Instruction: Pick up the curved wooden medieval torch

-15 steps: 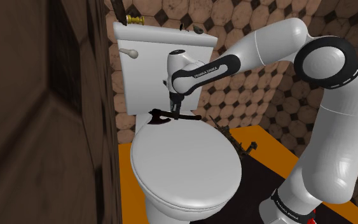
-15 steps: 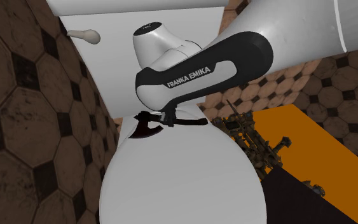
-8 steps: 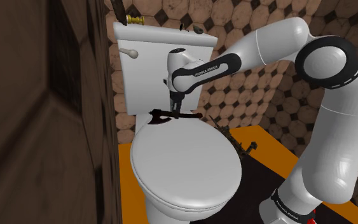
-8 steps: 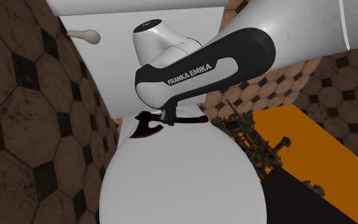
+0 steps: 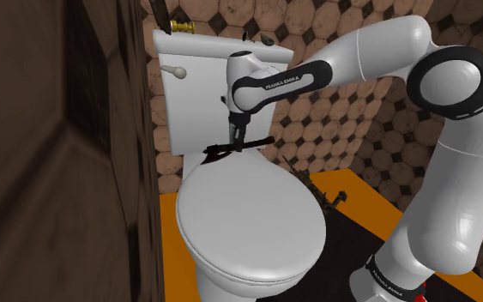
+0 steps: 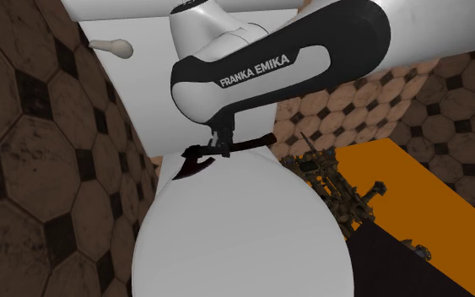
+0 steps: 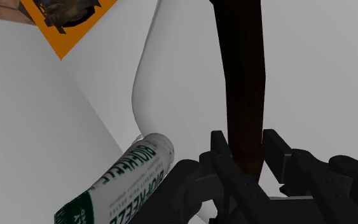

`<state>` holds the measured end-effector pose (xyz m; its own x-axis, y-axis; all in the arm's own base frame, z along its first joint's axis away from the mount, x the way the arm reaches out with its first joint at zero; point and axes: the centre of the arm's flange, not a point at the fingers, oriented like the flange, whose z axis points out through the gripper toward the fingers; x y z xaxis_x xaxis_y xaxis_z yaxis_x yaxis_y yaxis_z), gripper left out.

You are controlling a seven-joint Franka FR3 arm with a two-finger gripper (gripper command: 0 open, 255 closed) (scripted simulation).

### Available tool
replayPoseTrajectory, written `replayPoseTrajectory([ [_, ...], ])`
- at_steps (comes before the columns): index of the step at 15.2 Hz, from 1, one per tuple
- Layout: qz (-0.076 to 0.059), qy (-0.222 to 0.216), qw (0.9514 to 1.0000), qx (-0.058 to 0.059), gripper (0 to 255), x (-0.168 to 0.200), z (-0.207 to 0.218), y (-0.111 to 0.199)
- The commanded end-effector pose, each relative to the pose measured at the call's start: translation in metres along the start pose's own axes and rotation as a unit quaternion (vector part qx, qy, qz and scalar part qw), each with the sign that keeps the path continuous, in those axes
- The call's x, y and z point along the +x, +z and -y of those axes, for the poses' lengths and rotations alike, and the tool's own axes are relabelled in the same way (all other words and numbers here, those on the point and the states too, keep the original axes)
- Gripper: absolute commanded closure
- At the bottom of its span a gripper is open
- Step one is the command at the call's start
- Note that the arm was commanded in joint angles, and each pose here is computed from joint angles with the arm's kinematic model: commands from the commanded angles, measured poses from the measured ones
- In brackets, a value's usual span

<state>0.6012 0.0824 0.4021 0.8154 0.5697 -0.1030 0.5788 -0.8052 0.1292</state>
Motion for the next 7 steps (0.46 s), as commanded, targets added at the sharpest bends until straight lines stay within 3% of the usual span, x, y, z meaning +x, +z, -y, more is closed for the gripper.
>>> replayPoseTrajectory([
  [1,0.000,0.000,1.0000,0.000,255,-0.003,-0.002,-0.010],
  [7,0.000,0.000,1.0000,0.000,255,-0.005,-0.005,-0.032],
])
